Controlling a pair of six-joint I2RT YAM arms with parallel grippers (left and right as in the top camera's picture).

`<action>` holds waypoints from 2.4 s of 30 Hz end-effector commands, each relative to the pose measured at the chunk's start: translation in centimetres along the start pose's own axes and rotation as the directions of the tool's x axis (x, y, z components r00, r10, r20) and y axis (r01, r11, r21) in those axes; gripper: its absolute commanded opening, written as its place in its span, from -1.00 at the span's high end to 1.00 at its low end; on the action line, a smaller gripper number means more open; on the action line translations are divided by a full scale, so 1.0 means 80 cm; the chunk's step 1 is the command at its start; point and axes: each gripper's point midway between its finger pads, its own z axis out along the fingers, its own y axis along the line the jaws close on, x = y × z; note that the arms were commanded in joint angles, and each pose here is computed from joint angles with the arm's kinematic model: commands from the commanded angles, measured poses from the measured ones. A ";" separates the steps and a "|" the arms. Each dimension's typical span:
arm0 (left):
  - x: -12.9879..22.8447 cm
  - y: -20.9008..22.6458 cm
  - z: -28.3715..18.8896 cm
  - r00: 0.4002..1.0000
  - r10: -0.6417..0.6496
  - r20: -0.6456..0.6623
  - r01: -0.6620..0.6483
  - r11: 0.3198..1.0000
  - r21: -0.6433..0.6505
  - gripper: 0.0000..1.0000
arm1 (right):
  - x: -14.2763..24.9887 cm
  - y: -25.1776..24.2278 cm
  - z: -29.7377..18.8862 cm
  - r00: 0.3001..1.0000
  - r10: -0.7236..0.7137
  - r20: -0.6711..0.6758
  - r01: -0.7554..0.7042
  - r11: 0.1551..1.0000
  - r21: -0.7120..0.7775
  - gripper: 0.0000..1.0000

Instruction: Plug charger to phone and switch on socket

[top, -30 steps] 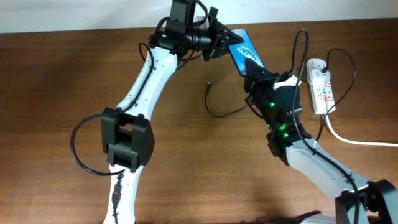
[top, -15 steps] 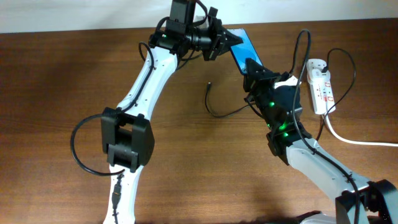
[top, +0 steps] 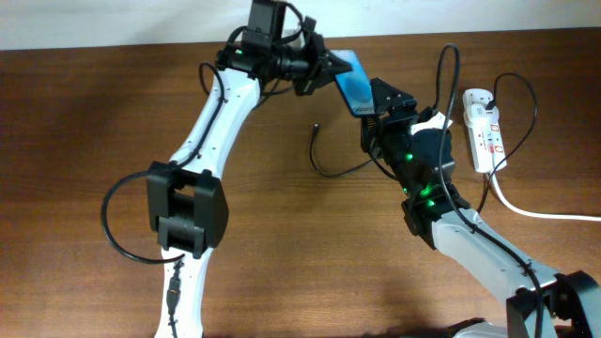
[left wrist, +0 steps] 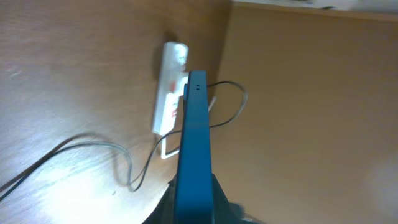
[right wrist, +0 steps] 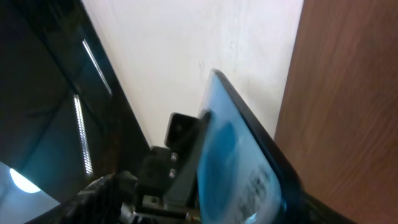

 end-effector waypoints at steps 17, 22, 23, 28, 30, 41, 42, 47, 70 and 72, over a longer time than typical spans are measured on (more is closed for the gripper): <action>0.008 0.003 -0.128 0.972 0.052 -0.230 0.013 0.962 0.274 1.00 | 0.035 -0.175 -0.061 0.860 -0.290 -0.419 0.475 0.753 0.454 -0.97; 0.001 0.001 -0.154 0.970 0.042 -0.239 0.038 0.946 0.321 1.00 | 0.028 -0.215 -0.098 0.753 -0.326 -0.572 0.629 0.614 0.478 -0.97; -0.009 0.006 -0.168 0.976 0.033 -0.214 0.039 0.945 0.324 1.00 | 0.035 -0.212 -0.100 0.698 -0.350 -0.625 0.676 0.609 0.415 -0.97; -0.041 0.024 -0.226 0.985 0.154 -0.075 -0.116 0.921 0.371 1.00 | 0.048 -0.202 -0.101 0.599 -0.387 -0.701 0.747 0.585 0.316 -0.61; -0.053 0.033 -0.247 0.984 0.176 -0.024 -0.155 0.917 0.367 1.00 | 0.043 -0.178 -0.096 0.554 -0.418 -0.720 0.797 0.517 0.313 -0.52; -0.077 0.054 -0.298 0.973 0.213 0.088 -0.230 0.907 0.354 1.00 | 0.039 -0.059 -0.015 0.409 -0.506 -0.759 0.908 0.306 0.285 -0.18; -0.077 0.054 -0.298 0.973 0.212 0.087 -0.229 0.907 0.354 1.00 | 0.037 -0.062 -0.004 0.410 -0.489 -0.770 0.908 0.295 0.297 -0.14; -0.076 0.054 -0.298 0.974 0.209 0.086 -0.226 0.907 0.354 1.00 | 0.044 -0.108 0.058 0.438 -0.419 -0.795 0.893 0.306 0.331 0.00; -0.077 0.059 -0.297 0.979 0.186 0.085 -0.204 0.918 0.340 1.00 | 0.055 -0.269 0.125 0.385 -0.491 -0.782 0.914 0.087 0.396 0.36; -0.077 0.058 -0.296 0.979 0.186 0.085 -0.204 0.918 0.340 1.00 | 0.053 -0.280 0.124 0.388 -0.480 -0.787 0.912 0.079 0.402 0.36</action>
